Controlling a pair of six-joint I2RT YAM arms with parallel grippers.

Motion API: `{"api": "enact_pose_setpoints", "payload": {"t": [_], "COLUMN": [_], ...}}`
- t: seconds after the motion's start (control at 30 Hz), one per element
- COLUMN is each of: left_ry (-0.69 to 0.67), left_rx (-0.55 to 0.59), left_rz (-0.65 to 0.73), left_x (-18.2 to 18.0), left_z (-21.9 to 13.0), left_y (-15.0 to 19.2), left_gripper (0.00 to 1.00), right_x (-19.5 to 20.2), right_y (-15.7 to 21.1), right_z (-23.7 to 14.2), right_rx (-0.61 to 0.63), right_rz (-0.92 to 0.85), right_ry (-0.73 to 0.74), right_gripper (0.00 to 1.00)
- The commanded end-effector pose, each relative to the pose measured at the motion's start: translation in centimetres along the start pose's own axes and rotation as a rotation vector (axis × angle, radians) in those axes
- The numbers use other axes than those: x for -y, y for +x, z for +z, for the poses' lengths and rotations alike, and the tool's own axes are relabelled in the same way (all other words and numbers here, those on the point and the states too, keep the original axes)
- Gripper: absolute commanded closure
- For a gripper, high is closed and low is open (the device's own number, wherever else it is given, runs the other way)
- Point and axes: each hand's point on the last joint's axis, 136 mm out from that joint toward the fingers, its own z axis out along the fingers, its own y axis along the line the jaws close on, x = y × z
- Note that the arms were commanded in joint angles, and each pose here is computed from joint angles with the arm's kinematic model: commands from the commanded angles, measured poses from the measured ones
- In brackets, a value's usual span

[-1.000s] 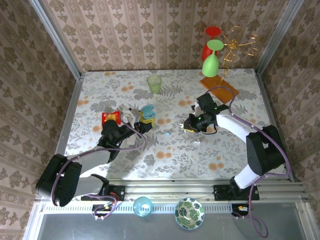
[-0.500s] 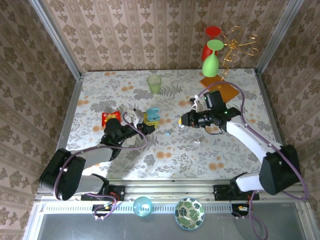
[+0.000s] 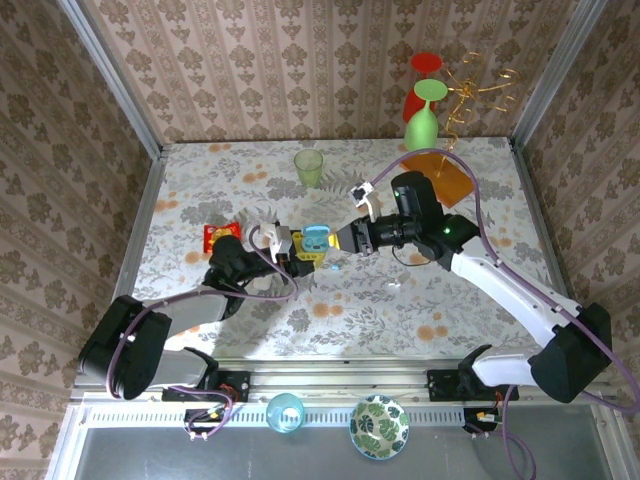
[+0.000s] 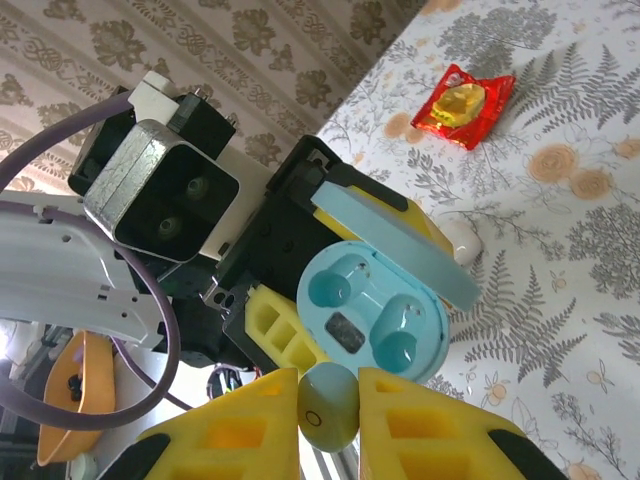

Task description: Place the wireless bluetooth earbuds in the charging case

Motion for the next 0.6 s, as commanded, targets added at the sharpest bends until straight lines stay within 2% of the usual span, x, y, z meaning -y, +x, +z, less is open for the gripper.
{"api": "enact_pose_setpoints", "payload": {"t": [0.0, 0.57], "left_ry": [0.058, 0.055], "left_rx": [0.045, 0.054], "left_rz": [0.027, 0.037], "left_x": [0.8, 0.8], "left_z": [0.4, 0.8], "left_y": [-1.8, -2.1], "left_gripper": [0.84, 0.84], "right_x": [-1.0, 0.4], "right_y": [-1.0, 0.3], "right_z": [0.3, 1.8], "right_rx": [0.013, -0.030], "right_rz": [-0.057, -0.034], "right_ry": [-0.038, -0.013], "right_gripper": [0.83, 0.84]}}
